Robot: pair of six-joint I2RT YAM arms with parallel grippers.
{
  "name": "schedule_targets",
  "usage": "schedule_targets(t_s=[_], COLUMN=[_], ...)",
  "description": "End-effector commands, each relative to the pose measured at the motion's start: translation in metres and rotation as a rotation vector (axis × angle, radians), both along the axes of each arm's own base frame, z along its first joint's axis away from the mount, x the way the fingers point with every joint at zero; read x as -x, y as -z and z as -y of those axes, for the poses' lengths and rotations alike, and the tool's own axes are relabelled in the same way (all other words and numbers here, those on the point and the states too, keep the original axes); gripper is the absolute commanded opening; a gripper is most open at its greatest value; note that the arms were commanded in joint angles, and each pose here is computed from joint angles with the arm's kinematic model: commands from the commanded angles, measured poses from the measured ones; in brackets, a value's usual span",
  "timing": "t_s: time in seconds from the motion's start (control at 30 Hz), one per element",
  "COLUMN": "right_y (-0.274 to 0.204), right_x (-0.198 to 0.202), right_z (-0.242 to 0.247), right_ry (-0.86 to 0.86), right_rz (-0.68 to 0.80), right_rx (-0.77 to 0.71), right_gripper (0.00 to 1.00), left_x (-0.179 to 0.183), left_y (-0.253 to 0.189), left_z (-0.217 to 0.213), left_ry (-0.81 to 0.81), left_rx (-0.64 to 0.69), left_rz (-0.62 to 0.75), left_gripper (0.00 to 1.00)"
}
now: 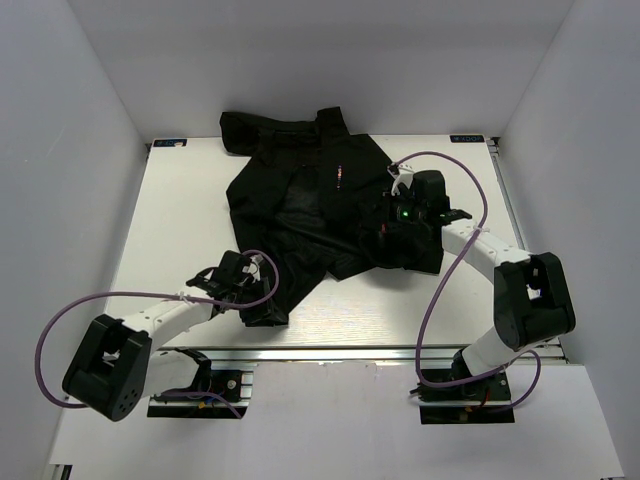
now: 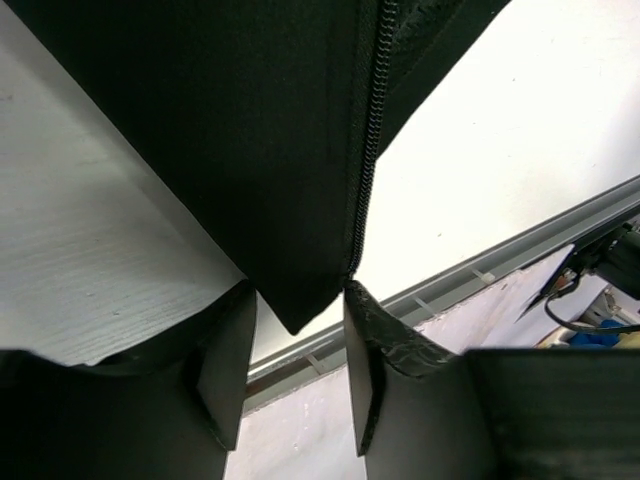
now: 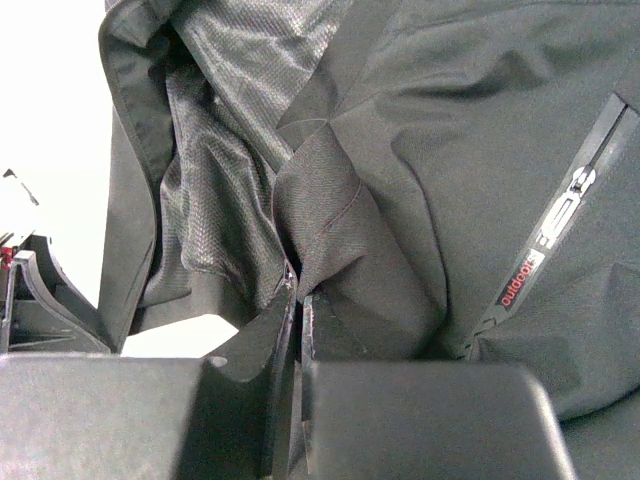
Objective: Zip up the jacket
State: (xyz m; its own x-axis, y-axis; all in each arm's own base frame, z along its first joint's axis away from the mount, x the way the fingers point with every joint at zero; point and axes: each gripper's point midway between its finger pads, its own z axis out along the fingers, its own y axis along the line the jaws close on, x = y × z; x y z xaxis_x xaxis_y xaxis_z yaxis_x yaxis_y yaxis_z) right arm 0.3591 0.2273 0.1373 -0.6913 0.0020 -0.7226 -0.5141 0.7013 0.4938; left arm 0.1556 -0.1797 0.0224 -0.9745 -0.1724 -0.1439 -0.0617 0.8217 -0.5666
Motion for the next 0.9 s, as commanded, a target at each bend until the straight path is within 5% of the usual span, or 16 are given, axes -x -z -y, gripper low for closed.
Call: schedule_targets(t_s=[0.0, 0.37, 0.47, 0.7, 0.87], right_y=[-0.018, -0.009, -0.012, -0.022, -0.064], right_x=[-0.002, 0.011, 0.025, 0.067, 0.106], right_z=[-0.001, 0.001, -0.003, -0.013, -0.027], right_ry=[0.003, -0.016, -0.070, -0.245, -0.467], right_rz=[0.068, 0.044, 0.045, 0.057, 0.160], right_rx=[-0.021, -0.013, -0.035, -0.123, -0.276], right_gripper=[0.00, 0.00, 0.00, 0.00, 0.00], left_x=[-0.001, -0.022, -0.029, -0.065, -0.084], left_y=[0.005, 0.008, 0.003, -0.060, -0.154], left_z=[-0.002, 0.012, 0.017, 0.039, 0.060], left_ry=[0.019, 0.018, 0.024, 0.087, 0.143], left_rx=[-0.018, 0.024, 0.047, 0.160, 0.331], left_rz=[0.016, 0.047, 0.075, 0.310, 0.573], left_gripper=[0.50, 0.30, 0.02, 0.00, 0.00])
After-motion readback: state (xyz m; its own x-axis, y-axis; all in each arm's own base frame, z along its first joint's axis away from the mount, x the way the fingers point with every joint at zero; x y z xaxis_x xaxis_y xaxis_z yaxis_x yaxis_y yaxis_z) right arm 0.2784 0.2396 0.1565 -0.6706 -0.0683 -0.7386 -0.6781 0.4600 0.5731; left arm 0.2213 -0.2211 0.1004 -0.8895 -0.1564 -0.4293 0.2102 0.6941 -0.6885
